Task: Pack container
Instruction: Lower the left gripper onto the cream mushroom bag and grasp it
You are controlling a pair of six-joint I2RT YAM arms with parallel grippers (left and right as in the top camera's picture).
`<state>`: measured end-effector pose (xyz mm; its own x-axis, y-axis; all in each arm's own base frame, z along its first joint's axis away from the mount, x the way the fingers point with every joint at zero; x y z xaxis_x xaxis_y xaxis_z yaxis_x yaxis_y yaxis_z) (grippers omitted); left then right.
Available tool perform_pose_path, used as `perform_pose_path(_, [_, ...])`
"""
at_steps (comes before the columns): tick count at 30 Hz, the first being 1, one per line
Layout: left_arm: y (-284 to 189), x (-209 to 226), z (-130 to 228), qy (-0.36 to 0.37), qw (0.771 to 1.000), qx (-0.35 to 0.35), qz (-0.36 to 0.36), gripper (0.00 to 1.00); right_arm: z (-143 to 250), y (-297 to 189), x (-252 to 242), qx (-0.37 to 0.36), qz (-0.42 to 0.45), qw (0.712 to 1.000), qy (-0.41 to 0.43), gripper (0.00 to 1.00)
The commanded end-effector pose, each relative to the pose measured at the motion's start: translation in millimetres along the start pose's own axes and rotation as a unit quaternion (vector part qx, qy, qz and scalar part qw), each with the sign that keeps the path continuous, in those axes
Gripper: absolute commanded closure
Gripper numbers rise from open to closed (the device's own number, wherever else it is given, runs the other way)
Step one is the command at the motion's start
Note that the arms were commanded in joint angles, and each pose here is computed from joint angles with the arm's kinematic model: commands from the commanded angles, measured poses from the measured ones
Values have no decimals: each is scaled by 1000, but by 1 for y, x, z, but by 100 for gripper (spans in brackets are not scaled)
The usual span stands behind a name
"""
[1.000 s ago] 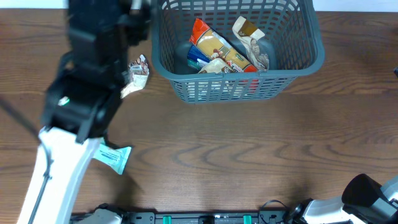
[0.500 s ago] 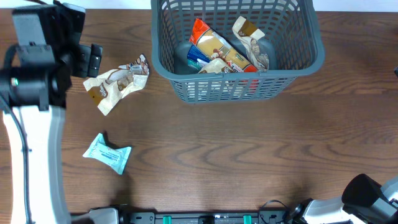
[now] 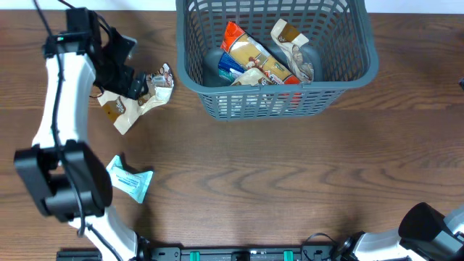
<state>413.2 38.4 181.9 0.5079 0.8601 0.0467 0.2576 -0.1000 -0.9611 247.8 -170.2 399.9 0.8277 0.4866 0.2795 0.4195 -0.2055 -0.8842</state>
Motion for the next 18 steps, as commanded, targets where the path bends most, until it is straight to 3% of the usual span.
perform_pose_path(1, [11,1,2,32,999,11,11,2,-1,-4,-2,-6,-3,1000,-4,1])
perform_pose_path(10, [23,2,4,86,996,20,21,1,-2,-4,-1,-8,-4,1000,-4,1])
perform_pose_path(18, [25,-5,-7,132,989,-25,54,1,-2,-4,-1,-8,-4,1000,-4,1])
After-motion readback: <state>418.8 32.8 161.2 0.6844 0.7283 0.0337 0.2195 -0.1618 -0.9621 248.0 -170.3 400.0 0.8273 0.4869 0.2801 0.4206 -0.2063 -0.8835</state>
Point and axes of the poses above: each gripper's point midway between its finger pads, its own y axis out along the fingers, its own x axis along the line the jaws close on, z = x × y, the point moved 6 cm from there along -y, back along the fingers, and after that the axes turned 9 degrees about y, right-handed, at the moved point
